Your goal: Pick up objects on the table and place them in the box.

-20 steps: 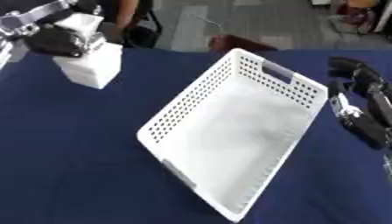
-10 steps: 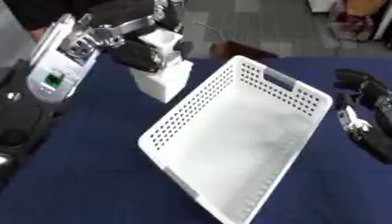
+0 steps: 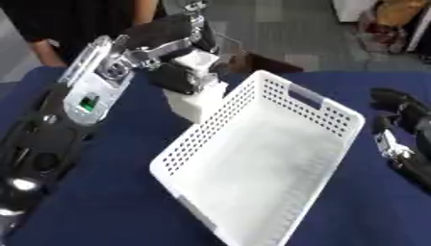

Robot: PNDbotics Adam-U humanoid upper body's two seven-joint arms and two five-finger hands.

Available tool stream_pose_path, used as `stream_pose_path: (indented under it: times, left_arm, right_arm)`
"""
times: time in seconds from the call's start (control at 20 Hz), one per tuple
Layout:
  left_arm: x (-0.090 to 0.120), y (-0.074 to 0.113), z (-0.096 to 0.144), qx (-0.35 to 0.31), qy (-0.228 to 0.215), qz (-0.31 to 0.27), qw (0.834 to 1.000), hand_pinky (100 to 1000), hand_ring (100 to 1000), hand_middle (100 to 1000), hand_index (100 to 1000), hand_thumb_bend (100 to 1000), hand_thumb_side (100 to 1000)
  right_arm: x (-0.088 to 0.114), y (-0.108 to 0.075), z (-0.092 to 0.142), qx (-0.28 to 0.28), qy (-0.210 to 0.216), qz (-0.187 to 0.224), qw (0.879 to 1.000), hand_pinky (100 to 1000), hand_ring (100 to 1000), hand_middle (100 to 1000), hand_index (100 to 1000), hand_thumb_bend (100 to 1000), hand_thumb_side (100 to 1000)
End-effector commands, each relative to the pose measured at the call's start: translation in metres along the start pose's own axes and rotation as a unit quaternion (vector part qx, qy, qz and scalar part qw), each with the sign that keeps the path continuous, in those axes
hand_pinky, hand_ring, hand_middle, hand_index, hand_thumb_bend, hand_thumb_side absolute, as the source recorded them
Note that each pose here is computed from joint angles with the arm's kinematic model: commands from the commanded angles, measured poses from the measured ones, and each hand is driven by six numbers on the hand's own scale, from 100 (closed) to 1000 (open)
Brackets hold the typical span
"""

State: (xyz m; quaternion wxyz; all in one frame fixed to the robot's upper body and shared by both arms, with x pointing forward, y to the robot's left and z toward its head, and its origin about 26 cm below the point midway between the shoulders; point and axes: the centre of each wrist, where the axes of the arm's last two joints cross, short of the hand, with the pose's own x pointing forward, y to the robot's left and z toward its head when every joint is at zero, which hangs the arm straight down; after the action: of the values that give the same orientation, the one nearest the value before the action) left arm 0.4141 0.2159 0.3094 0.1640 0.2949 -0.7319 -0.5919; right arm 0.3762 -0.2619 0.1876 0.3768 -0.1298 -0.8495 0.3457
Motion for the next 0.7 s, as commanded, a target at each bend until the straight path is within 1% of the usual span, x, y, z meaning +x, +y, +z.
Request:
stream_pose_path:
  times: [0.05, 0.1, 0.35, 0.45, 0.5, 0.55, 0.7]
  left_arm:
    - [0.001, 0.002, -0.003, 0.006, -0.002, -0.008, 1.0, 100, 100, 128, 263, 100, 684]
    - [0.001, 0.001, -0.004, 0.003, -0.001, -0.016, 1.0, 100, 100, 128, 263, 100, 684]
    - [-0.004, -0.025, -0.006, -0.02, 0.005, 0.007, 1.0, 100, 100, 128, 263, 100, 690]
    - [-0.006, -0.031, -0.006, -0.026, 0.008, 0.013, 1.0, 100, 100, 127, 262, 100, 689]
    - [-0.006, -0.034, -0.007, -0.027, 0.009, 0.015, 0.999, 100, 100, 128, 263, 100, 665]
    - [-0.007, -0.035, -0.007, -0.028, 0.01, 0.016, 0.999, 100, 100, 127, 262, 100, 691]
    - [-0.008, -0.038, -0.006, -0.028, 0.011, 0.02, 0.999, 100, 100, 127, 262, 100, 691]
  right_arm:
    - [0.007, -0.005, -0.007, -0.004, -0.017, 0.003, 1.0, 699, 838, 896, 892, 100, 692]
    - [0.008, -0.005, -0.008, -0.004, -0.018, 0.003, 1.0, 699, 838, 896, 892, 100, 692]
    - [0.01, -0.004, -0.011, -0.003, -0.025, 0.001, 1.0, 700, 838, 896, 888, 100, 694]
    - [0.01, -0.004, -0.011, -0.001, -0.024, 0.001, 1.0, 700, 838, 896, 890, 100, 692]
    - [0.009, -0.004, -0.011, 0.0, -0.023, 0.001, 1.0, 700, 838, 896, 890, 100, 682]
    - [0.009, -0.004, -0.011, 0.001, -0.023, 0.0, 1.0, 700, 839, 896, 890, 100, 698]
    - [0.009, -0.004, -0.011, 0.002, -0.022, 0.0, 1.0, 700, 839, 896, 890, 100, 699]
